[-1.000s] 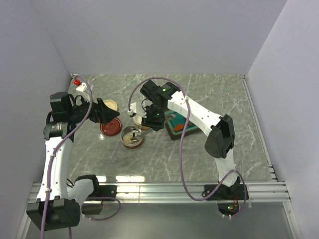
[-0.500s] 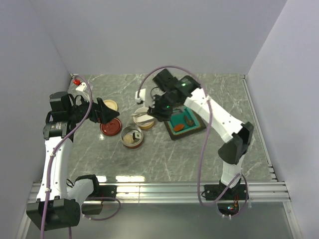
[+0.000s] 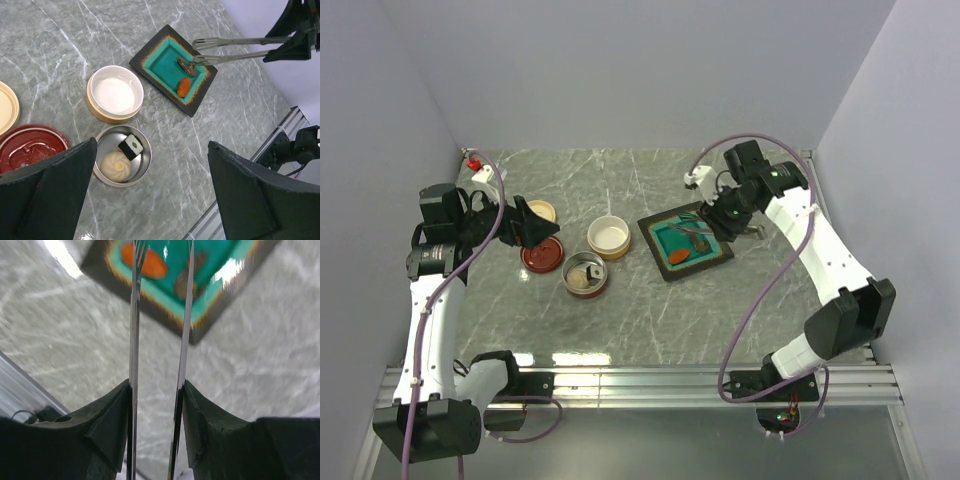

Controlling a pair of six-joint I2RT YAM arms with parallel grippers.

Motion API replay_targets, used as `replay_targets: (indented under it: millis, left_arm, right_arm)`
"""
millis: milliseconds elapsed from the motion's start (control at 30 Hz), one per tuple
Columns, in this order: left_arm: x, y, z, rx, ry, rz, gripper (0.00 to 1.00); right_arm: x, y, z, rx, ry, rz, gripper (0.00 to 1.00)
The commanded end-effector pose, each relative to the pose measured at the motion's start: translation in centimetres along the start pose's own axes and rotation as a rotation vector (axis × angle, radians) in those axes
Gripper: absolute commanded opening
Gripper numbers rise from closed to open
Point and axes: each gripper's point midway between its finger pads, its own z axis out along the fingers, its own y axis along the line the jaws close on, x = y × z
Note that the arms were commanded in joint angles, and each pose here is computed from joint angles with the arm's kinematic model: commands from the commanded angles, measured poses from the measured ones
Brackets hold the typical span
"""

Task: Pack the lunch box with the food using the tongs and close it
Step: Pick up the food using the clamp

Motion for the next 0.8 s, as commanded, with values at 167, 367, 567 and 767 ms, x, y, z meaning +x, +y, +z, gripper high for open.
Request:
replay_targets:
  millis: [167, 367, 567, 767]
  left_arm:
    - [-2.0, -1.0, -0.3, 0.034, -0.045, 0.035, 0.98]
    - [-1.9, -0.9, -0.3, 0.027, -0.047, 0.039, 0.98]
    - [-1.9, -0.7, -0.3, 0.011, -0.047, 0.047, 0.98]
    - [-2.0, -0.6, -0.3, 0.014, -0.045, 0.049, 0.98]
  right_arm:
    - [4.7, -2.7, 0.2, 0.172, 0.056, 0.187, 0.48]
    - [5.3, -2.7, 1.8, 0.158, 0.076, 0.272, 0.48]
    - [4.8, -2.3, 3.1, 0.117, 0.062, 0.303, 0.48]
    - [5.1, -2.1, 4.4, 0.088, 0.078, 0.319, 0.48]
